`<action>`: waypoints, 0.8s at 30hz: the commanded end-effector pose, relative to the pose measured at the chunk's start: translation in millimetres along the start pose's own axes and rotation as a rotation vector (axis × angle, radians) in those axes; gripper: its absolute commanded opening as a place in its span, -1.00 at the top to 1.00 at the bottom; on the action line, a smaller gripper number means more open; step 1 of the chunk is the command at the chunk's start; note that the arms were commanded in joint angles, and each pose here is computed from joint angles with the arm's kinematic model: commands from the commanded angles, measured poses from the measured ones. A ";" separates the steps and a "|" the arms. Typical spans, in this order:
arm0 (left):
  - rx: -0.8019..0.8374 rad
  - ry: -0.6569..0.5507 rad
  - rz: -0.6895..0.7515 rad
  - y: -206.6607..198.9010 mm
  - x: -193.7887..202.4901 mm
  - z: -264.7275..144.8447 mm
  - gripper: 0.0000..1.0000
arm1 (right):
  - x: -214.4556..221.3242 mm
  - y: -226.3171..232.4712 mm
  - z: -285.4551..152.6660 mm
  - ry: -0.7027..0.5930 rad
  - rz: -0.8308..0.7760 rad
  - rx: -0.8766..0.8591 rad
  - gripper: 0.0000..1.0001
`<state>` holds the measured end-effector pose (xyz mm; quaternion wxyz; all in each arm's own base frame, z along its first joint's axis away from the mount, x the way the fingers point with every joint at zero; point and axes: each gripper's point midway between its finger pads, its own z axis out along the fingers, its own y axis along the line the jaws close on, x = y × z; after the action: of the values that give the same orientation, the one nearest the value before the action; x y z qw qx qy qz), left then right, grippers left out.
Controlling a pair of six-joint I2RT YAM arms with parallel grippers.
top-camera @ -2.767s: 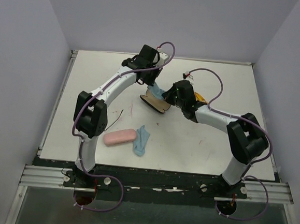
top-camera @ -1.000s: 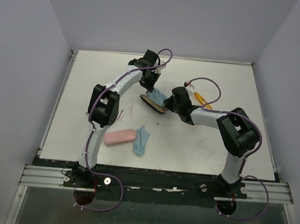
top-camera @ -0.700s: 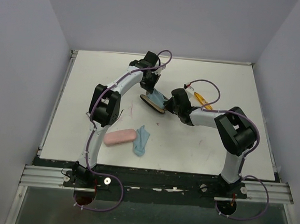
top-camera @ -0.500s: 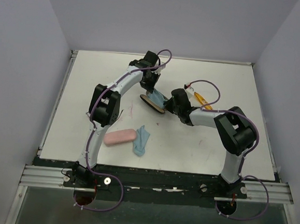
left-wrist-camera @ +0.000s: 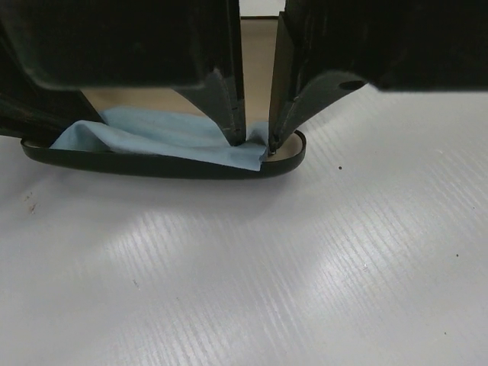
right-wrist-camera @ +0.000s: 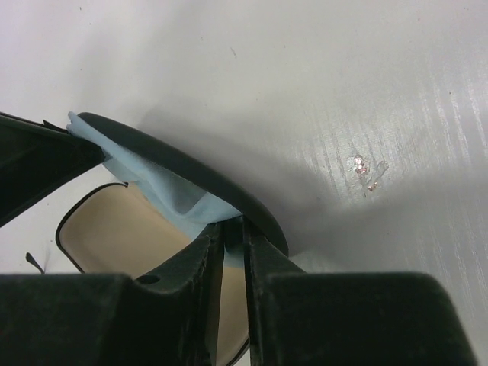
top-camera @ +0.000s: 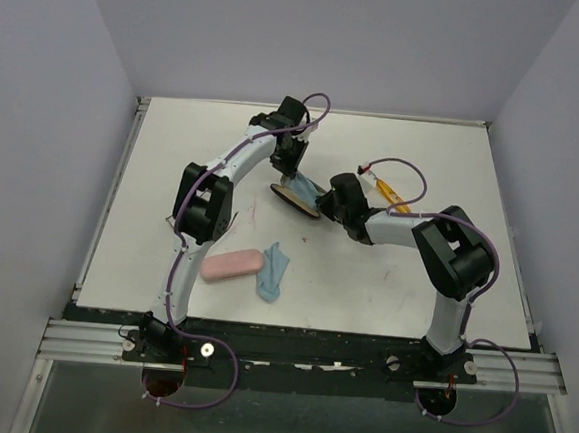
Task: Organize the sunglasses
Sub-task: Place the folded cleaning cloth in the sunglasses case, then smooth out the folded cleaning cloth near the sunglasses case.
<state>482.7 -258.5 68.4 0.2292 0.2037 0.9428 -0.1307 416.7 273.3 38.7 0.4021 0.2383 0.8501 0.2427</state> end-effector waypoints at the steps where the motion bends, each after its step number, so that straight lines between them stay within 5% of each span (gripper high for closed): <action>1: -0.032 0.024 -0.011 3.3 2.4 -3.4 0.41 | -3.3 -2.1 -2.9 -0.033 0.014 0.008 0.51; 17: -0.008 -0.010 -0.054 -10.3 -1.0 -41.8 0.40 | -22.3 10.9 -26.0 -0.071 -0.004 -0.029 0.37; 24: -0.009 0.008 -0.081 -10.7 11.8 -41.1 0.42 | -17.3 23.2 -29.4 -0.038 -0.068 -0.084 0.52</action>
<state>457.6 -248.8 85.8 0.2108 0.1779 0.9524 -0.1296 410.4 268.5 72.1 0.4252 0.2269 0.8377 0.2570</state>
